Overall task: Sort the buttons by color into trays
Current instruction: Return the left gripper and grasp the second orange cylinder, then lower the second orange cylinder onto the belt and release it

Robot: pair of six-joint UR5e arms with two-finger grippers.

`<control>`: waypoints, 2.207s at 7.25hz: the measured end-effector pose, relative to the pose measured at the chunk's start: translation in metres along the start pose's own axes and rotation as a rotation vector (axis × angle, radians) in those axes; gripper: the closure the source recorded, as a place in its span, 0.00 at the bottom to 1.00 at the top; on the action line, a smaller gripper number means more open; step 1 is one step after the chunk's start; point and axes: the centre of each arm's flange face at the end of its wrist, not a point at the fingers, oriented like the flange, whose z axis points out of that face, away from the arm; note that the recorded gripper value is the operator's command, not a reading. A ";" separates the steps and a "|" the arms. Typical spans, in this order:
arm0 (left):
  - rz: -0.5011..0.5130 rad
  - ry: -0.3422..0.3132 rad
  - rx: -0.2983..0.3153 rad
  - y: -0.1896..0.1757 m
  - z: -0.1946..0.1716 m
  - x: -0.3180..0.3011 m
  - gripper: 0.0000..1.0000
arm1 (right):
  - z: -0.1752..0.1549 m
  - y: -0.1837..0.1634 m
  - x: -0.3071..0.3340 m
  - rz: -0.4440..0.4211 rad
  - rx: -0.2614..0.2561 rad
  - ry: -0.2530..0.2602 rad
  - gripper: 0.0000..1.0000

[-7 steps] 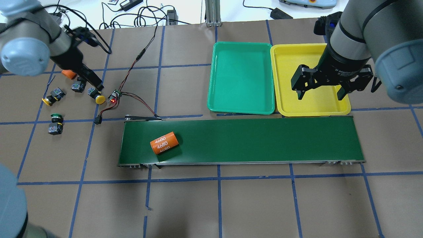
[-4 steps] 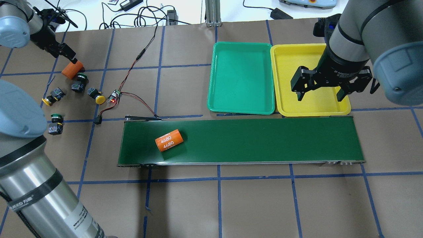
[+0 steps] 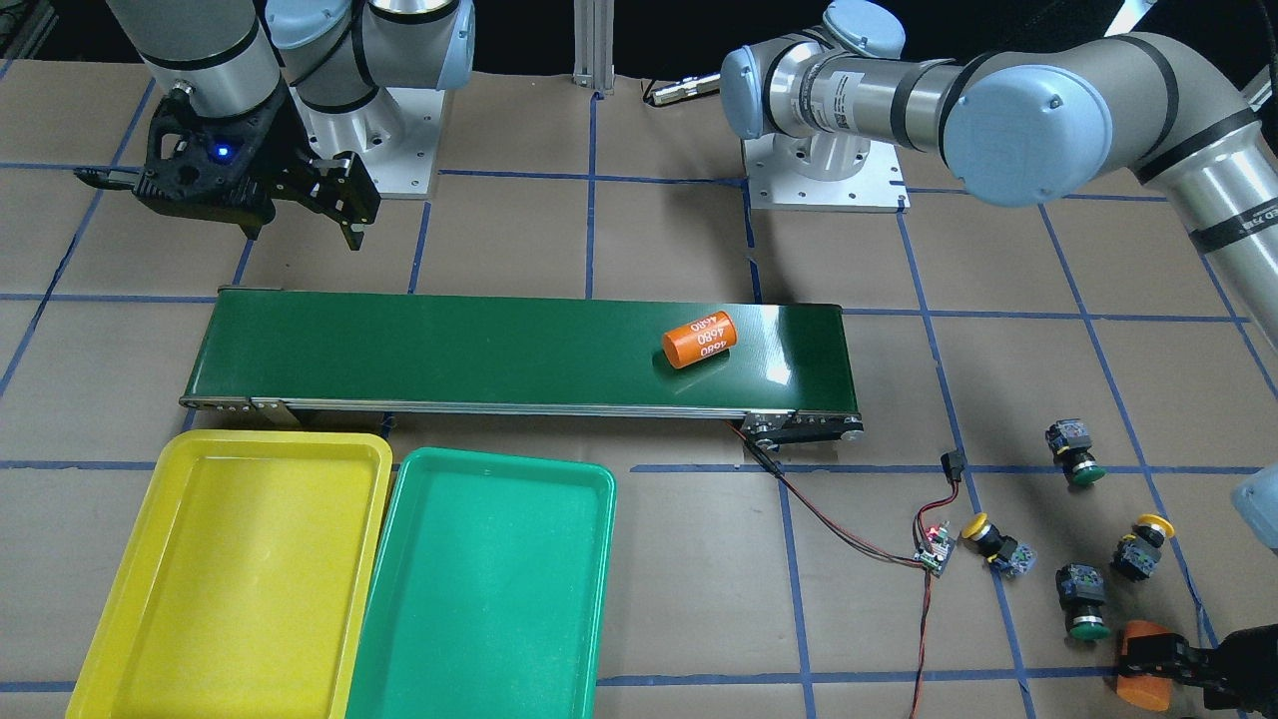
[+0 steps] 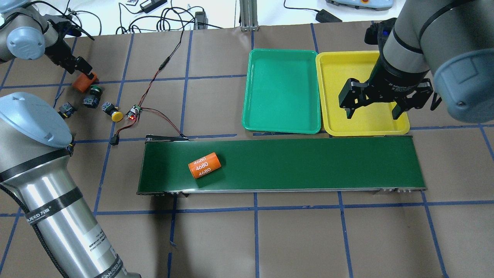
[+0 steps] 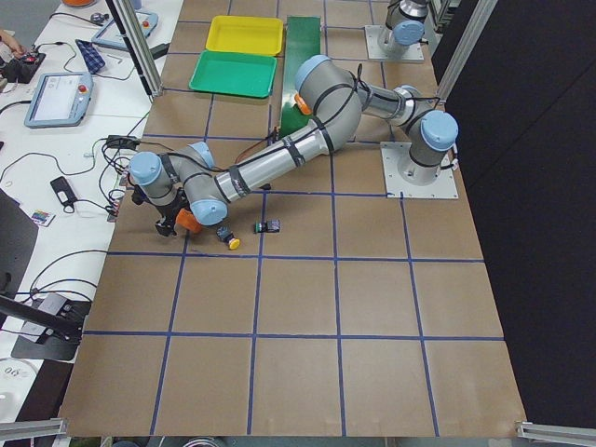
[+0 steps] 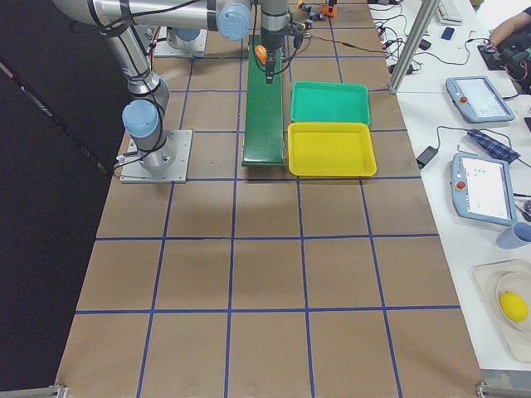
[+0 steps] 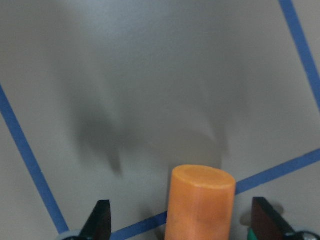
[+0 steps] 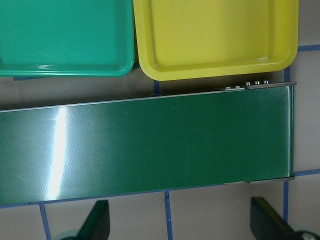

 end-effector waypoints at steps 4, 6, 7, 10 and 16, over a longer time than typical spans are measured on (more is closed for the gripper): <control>0.024 0.083 -0.072 0.011 -0.030 0.016 1.00 | 0.003 -0.006 -0.001 -0.002 0.013 -0.001 0.00; 0.081 0.102 -0.093 0.014 -0.086 0.053 1.00 | 0.005 -0.009 -0.001 0.001 0.013 -0.004 0.00; 0.133 0.122 -0.110 0.013 -0.117 0.090 1.00 | 0.007 -0.011 -0.001 0.000 0.010 0.000 0.00; 0.364 0.205 -0.146 0.030 -0.178 0.240 1.00 | 0.009 -0.012 -0.001 0.004 0.006 0.000 0.00; 0.673 0.146 -0.192 0.123 -0.105 0.455 1.00 | -0.012 -0.005 0.001 -0.006 0.046 -0.002 0.00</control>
